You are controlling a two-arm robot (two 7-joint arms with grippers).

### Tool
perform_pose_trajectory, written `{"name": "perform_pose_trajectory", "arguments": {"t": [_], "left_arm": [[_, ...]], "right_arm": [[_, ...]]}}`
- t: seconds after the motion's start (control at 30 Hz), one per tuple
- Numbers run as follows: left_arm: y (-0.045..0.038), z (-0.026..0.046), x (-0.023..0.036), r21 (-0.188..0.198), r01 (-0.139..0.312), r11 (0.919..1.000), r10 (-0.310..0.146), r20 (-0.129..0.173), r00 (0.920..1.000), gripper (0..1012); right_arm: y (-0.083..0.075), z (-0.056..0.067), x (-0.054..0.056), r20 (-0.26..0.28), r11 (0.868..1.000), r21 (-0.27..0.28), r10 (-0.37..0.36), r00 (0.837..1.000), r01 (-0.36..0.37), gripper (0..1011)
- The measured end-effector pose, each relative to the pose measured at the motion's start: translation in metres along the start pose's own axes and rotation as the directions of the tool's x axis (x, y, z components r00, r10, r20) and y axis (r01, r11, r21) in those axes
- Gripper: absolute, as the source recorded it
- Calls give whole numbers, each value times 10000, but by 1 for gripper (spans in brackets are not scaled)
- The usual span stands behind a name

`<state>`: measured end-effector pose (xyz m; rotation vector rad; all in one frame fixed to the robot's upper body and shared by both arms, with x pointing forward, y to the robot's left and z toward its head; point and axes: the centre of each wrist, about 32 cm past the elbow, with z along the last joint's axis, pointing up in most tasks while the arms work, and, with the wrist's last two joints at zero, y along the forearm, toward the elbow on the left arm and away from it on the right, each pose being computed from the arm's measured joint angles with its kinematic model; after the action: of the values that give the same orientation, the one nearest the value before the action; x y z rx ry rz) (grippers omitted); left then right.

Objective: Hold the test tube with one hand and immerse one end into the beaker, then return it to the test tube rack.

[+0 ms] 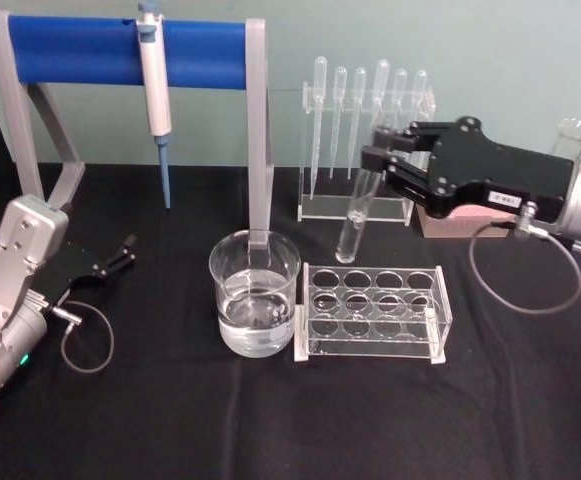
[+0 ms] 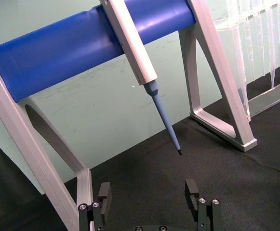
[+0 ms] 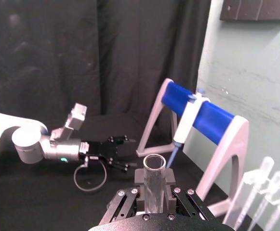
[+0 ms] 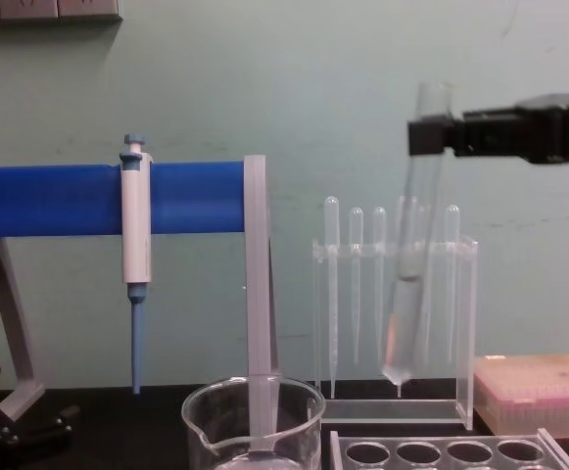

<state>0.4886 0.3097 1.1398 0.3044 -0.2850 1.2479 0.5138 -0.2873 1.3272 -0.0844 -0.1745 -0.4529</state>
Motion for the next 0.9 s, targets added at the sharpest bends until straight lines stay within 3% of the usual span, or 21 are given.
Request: {"name": "perform_pose_trajectory", "arguments": {"t": [0.4, 0.63, 0.9], "left_arm": [[0, 0, 0, 0, 0, 10000, 0, 0, 10000, 1000], [0, 0, 0, 0, -1, 10000, 1, 0, 10000, 1000], [0, 0, 0, 0, 0, 10000, 0, 0, 10000, 1000]], "right_arm": [[340, 171, -85, -95, 9984, 301, 484, 9988, -481, 241], [598, 119, -104, -422, 9977, 204, 653, 9970, -644, 241], [752, -20, -130, -585, 9979, -85, 637, 9963, -643, 241]]}}
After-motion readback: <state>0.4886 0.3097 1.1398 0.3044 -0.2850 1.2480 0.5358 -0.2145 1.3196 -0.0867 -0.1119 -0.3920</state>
